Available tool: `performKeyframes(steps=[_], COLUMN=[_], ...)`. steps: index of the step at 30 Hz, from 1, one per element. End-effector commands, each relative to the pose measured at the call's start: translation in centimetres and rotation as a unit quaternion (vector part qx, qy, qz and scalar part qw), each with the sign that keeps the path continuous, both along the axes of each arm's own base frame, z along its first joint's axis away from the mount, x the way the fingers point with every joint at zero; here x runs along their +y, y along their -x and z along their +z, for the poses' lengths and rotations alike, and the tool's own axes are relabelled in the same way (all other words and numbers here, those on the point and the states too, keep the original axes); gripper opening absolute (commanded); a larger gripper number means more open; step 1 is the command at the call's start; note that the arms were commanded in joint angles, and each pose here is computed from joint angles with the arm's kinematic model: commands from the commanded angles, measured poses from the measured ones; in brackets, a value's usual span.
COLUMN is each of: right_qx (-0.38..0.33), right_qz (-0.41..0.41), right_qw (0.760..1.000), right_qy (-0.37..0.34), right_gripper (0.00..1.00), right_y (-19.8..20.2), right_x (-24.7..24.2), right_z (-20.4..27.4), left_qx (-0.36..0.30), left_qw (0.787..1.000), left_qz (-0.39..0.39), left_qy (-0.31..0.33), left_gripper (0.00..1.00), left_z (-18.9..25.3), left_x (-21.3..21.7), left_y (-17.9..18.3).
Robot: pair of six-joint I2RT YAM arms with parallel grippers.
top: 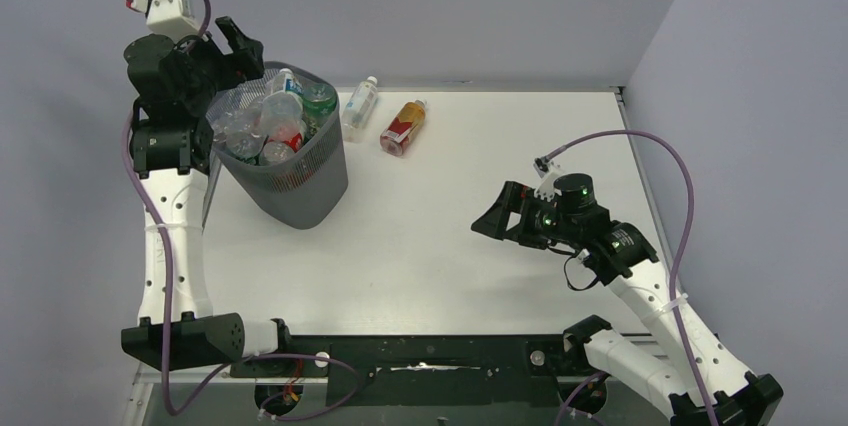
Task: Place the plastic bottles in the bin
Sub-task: Pick up the plastic bottle at the center of the board.
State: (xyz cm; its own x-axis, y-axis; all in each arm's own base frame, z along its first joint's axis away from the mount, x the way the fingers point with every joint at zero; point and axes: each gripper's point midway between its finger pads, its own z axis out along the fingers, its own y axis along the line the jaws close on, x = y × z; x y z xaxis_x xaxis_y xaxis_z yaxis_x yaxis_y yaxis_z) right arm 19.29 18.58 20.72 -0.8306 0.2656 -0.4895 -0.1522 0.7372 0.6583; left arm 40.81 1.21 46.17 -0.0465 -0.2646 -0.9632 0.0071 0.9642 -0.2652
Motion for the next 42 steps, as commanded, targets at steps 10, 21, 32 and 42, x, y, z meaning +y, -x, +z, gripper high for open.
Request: performKeyframes(steps=[10, 21, 32, 42], right_qx=[-0.024, -0.046, -0.119, -0.177], right_qz=[0.016, 0.018, -0.022, -0.012], right_qw=[0.999, 0.998, 0.992, 0.984], right_qy=[-0.014, -0.025, -0.014, -0.031], right_gripper=[0.98, 0.98, 0.98, 0.98], right_y=[-0.3, -0.9, -4.5, -7.3], right_x=[0.3, 0.4, -3.4, -5.4], right_z=[0.9, 1.7, 9.3, 15.7], left_qx=[-0.008, -0.024, 0.009, 0.04], left_qw=[1.0, 0.999, 0.994, 0.985], left_qz=[0.01, -0.043, -0.108, -0.165], left_qy=[-0.001, 0.015, -0.009, -0.028], left_gripper=[0.85, 0.85, 0.85, 0.85], left_z=[1.4, 2.7, 3.3, 2.5], left_x=[-0.1, -4.1, -11.1, -15.1], left_y=[0.5, -0.8, 0.1, 1.1])
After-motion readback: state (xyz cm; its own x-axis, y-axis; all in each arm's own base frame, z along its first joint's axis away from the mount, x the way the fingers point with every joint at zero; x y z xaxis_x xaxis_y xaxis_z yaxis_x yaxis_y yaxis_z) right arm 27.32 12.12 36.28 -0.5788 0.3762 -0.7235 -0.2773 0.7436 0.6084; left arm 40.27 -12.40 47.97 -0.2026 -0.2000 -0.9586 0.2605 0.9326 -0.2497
